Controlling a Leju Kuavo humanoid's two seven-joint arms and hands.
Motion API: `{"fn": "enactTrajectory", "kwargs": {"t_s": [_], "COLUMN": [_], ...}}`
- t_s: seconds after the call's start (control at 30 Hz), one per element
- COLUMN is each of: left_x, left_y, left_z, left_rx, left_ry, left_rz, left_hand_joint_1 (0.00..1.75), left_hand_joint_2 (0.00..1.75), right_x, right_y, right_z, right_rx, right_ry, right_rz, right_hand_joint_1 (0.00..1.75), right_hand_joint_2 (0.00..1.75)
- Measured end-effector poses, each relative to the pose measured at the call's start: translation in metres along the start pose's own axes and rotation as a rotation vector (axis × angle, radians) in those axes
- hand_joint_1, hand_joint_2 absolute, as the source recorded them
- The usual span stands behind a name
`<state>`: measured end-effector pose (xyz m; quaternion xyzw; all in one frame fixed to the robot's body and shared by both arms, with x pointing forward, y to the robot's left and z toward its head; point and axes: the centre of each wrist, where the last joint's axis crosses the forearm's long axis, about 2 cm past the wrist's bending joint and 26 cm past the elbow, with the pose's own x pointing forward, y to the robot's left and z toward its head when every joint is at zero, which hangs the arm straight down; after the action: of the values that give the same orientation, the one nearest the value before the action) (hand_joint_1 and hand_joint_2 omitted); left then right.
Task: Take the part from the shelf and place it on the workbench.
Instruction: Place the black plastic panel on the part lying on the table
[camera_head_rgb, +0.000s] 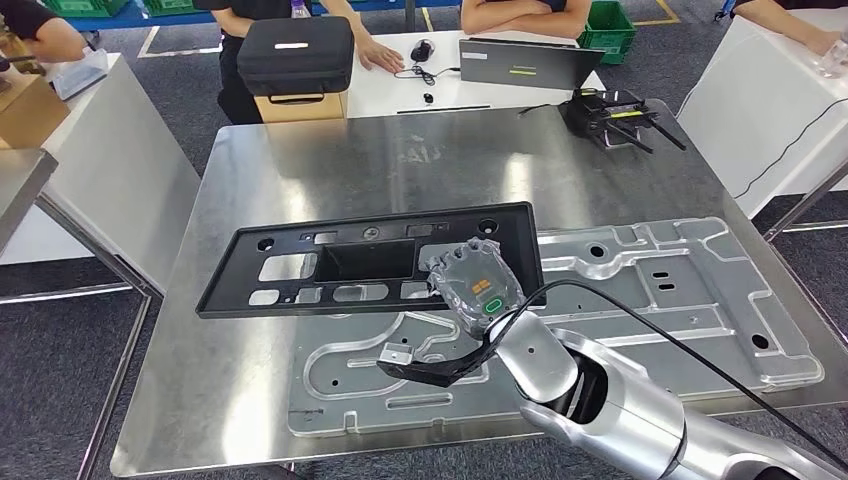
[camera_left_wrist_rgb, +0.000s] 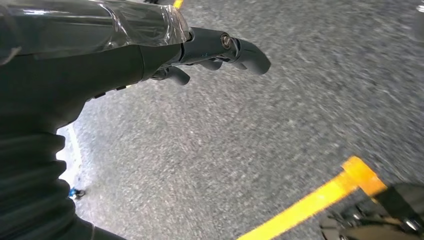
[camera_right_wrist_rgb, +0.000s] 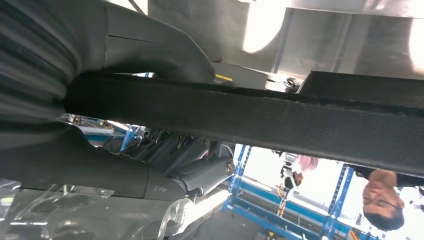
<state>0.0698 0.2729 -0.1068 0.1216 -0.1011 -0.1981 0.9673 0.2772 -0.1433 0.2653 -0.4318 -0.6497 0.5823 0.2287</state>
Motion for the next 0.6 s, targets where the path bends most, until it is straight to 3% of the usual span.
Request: {"fn": "enactTrajectory", "kwargs": {"t_s": [0.03,0.13,0.27,0.6], "left_x": [0.0,0.001,0.0026,0.002], "left_y": [0.0,0.0005,0.0013,0.0009], "left_z": [0.0,-0.0001,-0.0002,-0.0002], "left_rx": [-0.001,0.003,0.01,0.001], "left_ry": [-0.006,-0.019,-0.021,-0.001], "left_rz": [-0.003,-0.011,-0.012,0.004], "left_hand_joint_1": [0.0,0.0,0.0,0.0], "left_hand_joint_2": [1.75,1.75,0.0,0.0], "right_x": [-0.0005,-0.0023,-0.0026,-0.0025], "right_y": [0.0002,0.0007,0.002,0.0029], "right_z": [0.0002,0.0006,0.0017,0.0025], "right_rx": [-0.001,-0.002,0.002,0.005], "right_ry": [0.003,0.013,0.018,0.023], "right_rz": [-0.001,-0.001,-0.003,-0.004], "right_hand_joint_1": [0.0,0.0,0.0,0.0], "right_hand_joint_2": [0.0,0.0,0.0,0.0]}}
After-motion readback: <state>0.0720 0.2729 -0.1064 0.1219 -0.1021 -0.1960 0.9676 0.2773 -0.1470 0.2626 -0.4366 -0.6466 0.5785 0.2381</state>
